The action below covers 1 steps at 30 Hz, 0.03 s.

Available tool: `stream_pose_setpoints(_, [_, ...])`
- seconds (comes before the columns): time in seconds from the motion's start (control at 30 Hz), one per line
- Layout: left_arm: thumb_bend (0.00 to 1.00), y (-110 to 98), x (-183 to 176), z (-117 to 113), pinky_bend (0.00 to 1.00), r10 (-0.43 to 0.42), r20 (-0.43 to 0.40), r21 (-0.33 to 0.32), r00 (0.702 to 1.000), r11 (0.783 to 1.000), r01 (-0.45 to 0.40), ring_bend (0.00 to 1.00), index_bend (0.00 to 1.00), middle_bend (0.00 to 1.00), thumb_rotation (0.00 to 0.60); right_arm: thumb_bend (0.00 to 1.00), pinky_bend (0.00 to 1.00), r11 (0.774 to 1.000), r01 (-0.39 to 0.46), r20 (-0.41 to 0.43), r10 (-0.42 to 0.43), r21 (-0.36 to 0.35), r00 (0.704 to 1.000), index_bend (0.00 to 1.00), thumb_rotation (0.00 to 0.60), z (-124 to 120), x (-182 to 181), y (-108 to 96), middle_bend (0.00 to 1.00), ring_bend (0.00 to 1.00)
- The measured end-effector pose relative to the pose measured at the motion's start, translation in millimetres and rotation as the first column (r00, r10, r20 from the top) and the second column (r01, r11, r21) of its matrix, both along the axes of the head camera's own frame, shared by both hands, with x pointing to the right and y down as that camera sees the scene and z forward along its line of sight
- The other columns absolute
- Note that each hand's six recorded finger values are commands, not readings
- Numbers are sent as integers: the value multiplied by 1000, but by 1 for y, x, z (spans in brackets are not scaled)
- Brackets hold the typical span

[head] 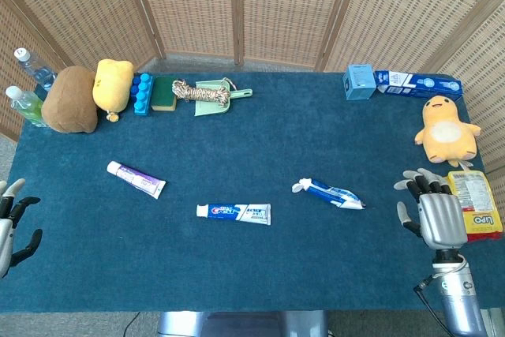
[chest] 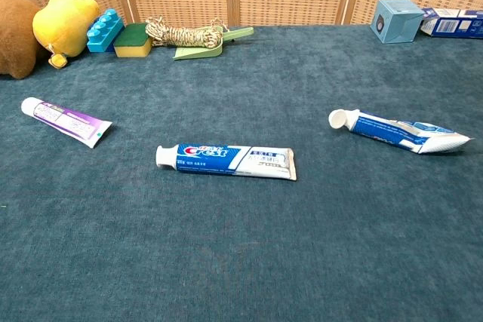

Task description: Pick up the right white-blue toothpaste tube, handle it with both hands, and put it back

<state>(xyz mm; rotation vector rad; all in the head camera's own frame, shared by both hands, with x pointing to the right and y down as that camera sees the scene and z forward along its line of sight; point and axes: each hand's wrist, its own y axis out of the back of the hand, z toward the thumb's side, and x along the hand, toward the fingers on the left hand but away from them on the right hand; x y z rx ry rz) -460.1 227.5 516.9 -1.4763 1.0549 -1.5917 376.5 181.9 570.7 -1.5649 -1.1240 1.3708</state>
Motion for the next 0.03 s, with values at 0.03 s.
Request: stream_pose_setpoints(0.03, [335, 0, 0, 0, 107, 1, 1, -1, 1000, 1000, -1, 29, 259, 116, 600, 443, 209, 1000, -2, -1, 2, -2, 1000, 390, 600, 0, 1, 0, 298, 171])
